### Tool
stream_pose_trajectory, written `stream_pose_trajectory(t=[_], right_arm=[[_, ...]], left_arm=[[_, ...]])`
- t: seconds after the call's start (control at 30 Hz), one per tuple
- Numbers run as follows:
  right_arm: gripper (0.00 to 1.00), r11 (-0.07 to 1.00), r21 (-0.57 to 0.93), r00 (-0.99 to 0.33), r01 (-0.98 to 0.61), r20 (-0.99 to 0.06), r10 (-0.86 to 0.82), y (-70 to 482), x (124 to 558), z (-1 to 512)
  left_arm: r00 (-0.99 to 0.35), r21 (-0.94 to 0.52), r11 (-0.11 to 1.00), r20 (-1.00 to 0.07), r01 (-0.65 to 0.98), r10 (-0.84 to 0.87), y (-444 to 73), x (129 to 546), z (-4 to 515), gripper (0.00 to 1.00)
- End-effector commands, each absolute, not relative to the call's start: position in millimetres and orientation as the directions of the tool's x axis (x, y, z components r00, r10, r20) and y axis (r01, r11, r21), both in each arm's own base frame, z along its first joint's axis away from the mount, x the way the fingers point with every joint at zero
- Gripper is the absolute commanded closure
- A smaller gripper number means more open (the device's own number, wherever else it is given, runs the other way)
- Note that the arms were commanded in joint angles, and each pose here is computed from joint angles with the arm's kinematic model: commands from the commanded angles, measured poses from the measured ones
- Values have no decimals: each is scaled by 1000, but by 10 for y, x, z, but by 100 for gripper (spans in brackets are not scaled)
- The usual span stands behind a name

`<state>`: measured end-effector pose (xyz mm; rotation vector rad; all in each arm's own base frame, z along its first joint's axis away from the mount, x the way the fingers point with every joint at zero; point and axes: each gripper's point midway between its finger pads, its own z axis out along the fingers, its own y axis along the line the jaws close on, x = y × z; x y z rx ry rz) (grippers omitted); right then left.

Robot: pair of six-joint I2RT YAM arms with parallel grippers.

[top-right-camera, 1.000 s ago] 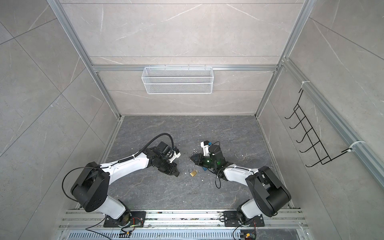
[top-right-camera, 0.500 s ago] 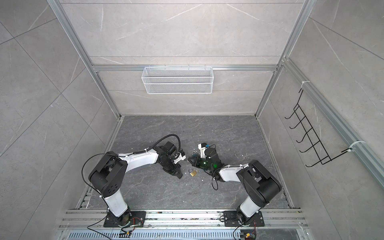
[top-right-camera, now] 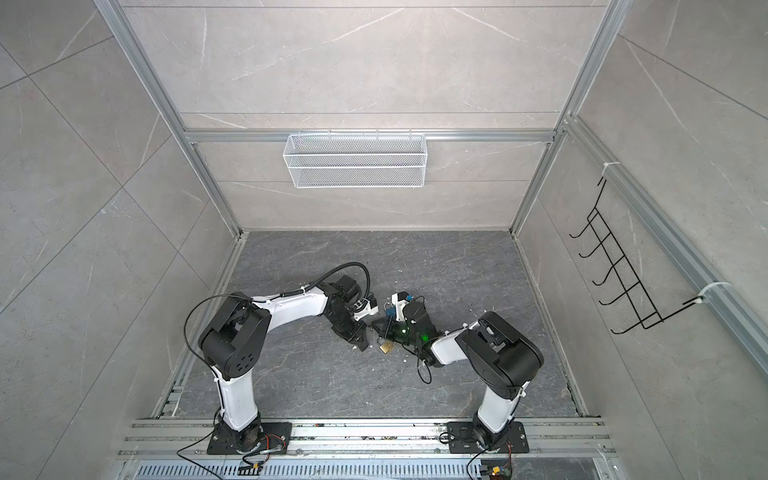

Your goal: Lock with the key

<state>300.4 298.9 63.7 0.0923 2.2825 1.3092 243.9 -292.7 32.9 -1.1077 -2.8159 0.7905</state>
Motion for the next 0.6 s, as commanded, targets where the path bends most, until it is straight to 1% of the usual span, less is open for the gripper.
stream_pose_trajectory(t=[0.0,0.17,0.57], right_arm=[[100,536,826,-864,-178,-391,317,2982,3020,596],[100,548,819,-866,-168,-389,316,2972,3023,544],[100,541,828,-872,-145,-366,327,3002,3014,431]], left_arm=[[-724,-443,609,-148,657,673,-2877,2452,318,78],[-734,-415,632,-148,654,663,-2849,2515,284,71],[-737,-302,674,-216,674,640,-2745,2816,378,65]])
